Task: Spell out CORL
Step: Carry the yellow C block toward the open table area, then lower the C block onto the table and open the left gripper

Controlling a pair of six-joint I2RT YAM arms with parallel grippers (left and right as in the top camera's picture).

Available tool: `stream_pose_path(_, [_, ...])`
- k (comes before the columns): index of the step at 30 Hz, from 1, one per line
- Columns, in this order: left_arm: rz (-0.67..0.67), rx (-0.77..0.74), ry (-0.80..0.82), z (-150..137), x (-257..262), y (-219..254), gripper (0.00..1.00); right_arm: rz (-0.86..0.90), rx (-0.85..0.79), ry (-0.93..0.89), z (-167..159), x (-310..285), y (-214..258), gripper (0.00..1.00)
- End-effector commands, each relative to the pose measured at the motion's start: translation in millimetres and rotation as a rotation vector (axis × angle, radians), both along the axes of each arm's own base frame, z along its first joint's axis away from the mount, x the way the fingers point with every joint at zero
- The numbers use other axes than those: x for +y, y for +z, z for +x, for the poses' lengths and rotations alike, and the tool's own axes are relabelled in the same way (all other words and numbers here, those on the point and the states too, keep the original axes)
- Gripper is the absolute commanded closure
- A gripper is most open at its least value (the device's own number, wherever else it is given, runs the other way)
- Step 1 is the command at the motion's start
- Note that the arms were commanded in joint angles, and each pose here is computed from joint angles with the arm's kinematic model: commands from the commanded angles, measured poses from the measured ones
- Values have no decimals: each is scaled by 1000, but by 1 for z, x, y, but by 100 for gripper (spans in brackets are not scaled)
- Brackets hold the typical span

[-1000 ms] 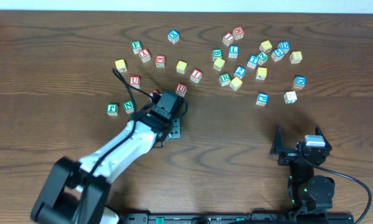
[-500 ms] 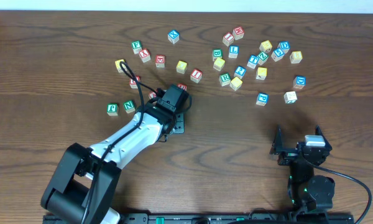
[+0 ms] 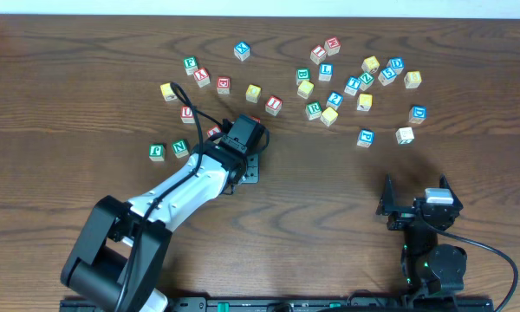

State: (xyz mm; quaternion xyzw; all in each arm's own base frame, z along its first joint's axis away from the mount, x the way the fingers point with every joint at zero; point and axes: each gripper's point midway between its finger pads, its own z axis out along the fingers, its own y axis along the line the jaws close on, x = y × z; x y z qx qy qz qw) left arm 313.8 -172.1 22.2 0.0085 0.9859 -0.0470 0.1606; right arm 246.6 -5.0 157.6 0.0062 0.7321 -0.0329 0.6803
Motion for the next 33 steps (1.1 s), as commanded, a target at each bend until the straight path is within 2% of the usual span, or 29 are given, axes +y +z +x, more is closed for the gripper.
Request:
stream_pose_path(1, [32,-5,-54,5,-2,-2,93,-8,3,4,0,0,-1,1])
stream_pose_path(12, [64,53,-65,-8,6,-7,93,-8,3,4,0,0,-1,1])
stream_pose_path(33, [65,43,-79,1,2,-6,92,-8,4,4,0,0,-1,1])
